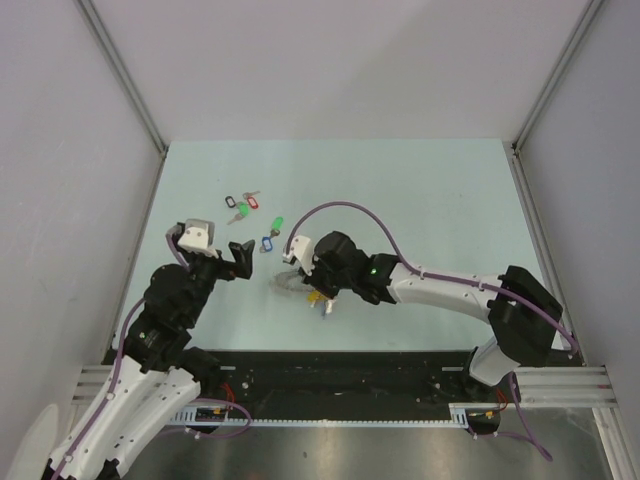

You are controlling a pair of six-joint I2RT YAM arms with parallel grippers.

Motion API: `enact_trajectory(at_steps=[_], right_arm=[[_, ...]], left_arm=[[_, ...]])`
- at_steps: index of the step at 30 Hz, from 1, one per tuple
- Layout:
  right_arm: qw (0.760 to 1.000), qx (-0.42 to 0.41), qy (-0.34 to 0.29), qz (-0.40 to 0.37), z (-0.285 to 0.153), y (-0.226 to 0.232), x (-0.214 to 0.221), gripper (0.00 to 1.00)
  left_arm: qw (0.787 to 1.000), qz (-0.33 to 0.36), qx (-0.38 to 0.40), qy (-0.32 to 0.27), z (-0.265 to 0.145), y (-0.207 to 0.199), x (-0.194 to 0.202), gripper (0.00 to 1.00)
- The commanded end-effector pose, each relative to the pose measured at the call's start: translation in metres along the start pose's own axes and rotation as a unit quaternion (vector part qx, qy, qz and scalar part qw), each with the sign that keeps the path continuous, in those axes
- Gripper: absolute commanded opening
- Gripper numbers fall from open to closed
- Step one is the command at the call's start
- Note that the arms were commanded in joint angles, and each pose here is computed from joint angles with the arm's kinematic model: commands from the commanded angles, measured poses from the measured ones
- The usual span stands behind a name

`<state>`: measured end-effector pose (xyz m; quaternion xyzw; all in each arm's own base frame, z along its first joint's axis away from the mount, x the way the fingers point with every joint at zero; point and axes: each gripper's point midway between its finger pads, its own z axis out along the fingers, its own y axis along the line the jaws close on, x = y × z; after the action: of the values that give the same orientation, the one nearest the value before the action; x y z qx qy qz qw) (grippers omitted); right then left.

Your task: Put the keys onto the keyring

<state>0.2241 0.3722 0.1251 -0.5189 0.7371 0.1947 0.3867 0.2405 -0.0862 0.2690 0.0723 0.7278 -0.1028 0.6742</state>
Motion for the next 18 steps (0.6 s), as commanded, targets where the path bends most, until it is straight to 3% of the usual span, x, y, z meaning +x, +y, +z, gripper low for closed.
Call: enact_trajectory(at_steps=[1, 6, 18], right_arm=[[0.999, 0.006, 0.035, 0.04, 0.002, 0.01, 0.019, 0.06], [0.997, 0.021, 0.046, 0.065, -0.004, 0.014, 0.026, 0.25], [0.991, 0.056, 0.046, 0.111, -0.033, 0.009, 0.032, 0.48]], left_arm=[[1.0, 0.0, -0.015, -0.011, -0.001, 0.006, -0.004, 1.0], [1.0, 0.0, -0.014, -0.014, -0.002, 0.006, -0.006, 1.0], [1.0, 0.0, -0.007, -0.012, -0.002, 0.003, -0.004, 1.0]])
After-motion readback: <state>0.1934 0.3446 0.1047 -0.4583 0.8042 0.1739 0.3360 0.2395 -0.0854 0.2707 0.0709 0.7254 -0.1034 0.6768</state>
